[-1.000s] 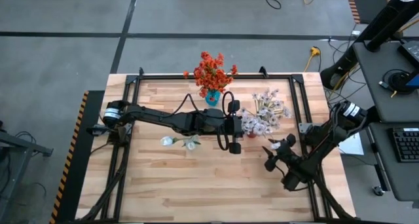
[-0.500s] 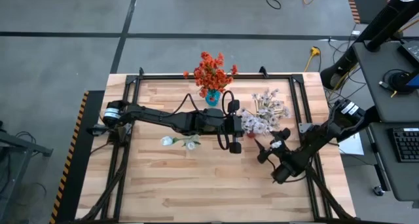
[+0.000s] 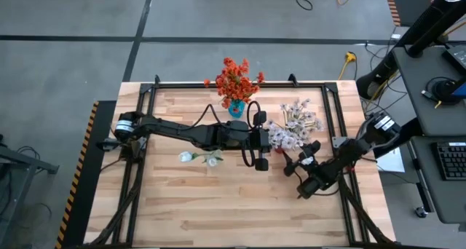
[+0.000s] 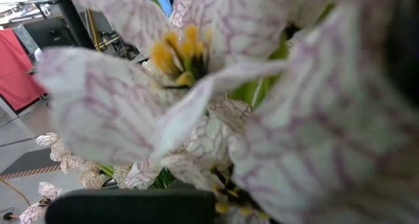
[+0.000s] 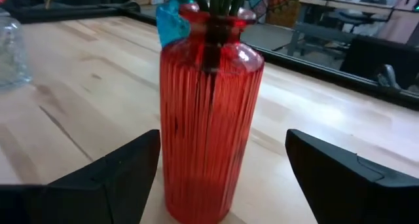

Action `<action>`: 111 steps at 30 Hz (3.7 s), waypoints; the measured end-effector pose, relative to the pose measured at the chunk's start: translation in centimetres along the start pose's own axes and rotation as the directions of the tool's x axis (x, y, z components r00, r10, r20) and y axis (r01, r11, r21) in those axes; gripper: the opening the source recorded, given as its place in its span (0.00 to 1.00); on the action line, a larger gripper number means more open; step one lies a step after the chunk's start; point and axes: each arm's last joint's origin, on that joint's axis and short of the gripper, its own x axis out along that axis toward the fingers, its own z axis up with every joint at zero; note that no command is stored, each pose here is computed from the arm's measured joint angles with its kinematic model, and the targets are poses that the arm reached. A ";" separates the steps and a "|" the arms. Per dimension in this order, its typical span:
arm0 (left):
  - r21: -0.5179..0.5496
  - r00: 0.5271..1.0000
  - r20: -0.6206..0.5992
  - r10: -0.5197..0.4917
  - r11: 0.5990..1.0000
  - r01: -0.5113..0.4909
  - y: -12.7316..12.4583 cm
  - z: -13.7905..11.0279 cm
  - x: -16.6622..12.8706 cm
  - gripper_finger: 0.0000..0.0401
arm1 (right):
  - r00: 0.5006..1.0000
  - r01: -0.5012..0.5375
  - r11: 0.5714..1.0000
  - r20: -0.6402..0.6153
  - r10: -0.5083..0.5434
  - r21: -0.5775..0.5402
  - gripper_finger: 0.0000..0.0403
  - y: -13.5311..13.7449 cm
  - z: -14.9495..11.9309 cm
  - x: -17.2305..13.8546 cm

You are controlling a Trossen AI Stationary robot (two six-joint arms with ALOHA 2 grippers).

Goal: Sort flowers into vase by color
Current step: Put the white flowers into the red vase

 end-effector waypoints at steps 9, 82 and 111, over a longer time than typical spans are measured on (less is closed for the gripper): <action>-0.001 1.000 0.004 0.004 1.000 -0.004 0.1 0.0 0.0 0.02 | 0.998 0.047 0.998 0.047 -0.046 -0.030 0.79 0.8 -0.8 0.8; 0.034 0.998 0.018 0.062 0.997 -0.063 1.9 -2.0 1.8 0.02 | 0.989 0.141 0.990 -0.048 -0.142 -0.030 0.60 2.2 -0.4 3.5; 0.040 0.997 0.018 0.074 0.996 -0.075 2.1 -1.6 2.0 0.20 | 0.989 0.140 0.990 -0.050 -0.142 -0.035 0.60 2.1 -0.4 3.5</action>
